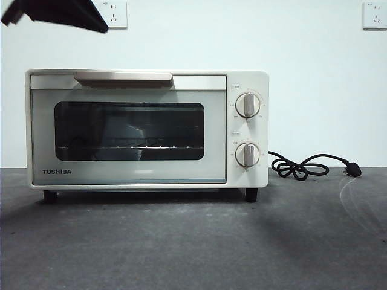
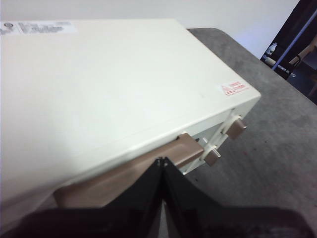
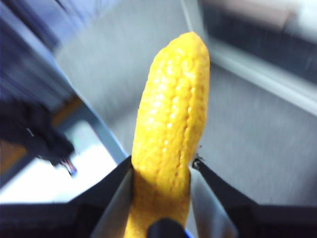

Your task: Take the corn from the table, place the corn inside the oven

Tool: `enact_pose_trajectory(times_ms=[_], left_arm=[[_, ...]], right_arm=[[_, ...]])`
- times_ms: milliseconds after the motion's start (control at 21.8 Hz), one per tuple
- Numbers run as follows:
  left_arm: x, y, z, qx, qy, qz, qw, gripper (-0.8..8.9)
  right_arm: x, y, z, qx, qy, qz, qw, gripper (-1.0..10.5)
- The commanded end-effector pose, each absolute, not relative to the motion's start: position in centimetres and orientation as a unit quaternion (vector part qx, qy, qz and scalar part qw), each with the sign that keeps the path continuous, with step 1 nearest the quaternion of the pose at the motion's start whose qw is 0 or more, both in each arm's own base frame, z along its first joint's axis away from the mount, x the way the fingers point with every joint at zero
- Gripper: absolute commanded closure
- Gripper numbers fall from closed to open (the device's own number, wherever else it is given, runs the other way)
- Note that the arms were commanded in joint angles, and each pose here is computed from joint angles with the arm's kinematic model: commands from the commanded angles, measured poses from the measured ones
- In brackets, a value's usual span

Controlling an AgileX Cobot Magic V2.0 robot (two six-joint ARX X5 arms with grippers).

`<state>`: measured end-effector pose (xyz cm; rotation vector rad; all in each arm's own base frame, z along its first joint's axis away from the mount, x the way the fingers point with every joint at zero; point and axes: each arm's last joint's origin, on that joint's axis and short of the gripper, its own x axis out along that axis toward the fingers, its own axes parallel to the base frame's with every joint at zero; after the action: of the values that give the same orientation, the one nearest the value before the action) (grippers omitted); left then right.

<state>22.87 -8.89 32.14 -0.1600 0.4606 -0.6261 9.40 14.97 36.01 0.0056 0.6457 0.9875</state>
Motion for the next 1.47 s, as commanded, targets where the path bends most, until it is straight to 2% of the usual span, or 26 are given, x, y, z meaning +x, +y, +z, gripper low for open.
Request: enact_pose_trajectory(times_ms=[46, 275, 550, 1467], left_arm=[[23.7, -9.3, 31.6, -0.072, 0.223, -0.307, 0.922, 8.19], [25.4, -9.7, 30.2, -0.065, 0.237, -0.28, 0.928, 8.19], [26.5, -10.4, 28.1, -0.062, 0.284, -0.278, 0.915, 8.19], [23.6, -13.6, 26.0, -0.023, 0.404, -0.323, 0.855, 8.19]], right_arm=[[8.9, 14.2, 37.5, 0.019, 0.281, 0.469, 0.837, 9.6], [8.3, 13.3, 40.2, 0.025, 0.236, 0.483, 0.843, 9.6], [8.2, 13.1, 40.5, 0.018, 0.23, 0.477, 0.848, 9.6], [8.3, 13.1, 40.4, 0.013, 0.228, 0.47, 0.853, 9.6]])
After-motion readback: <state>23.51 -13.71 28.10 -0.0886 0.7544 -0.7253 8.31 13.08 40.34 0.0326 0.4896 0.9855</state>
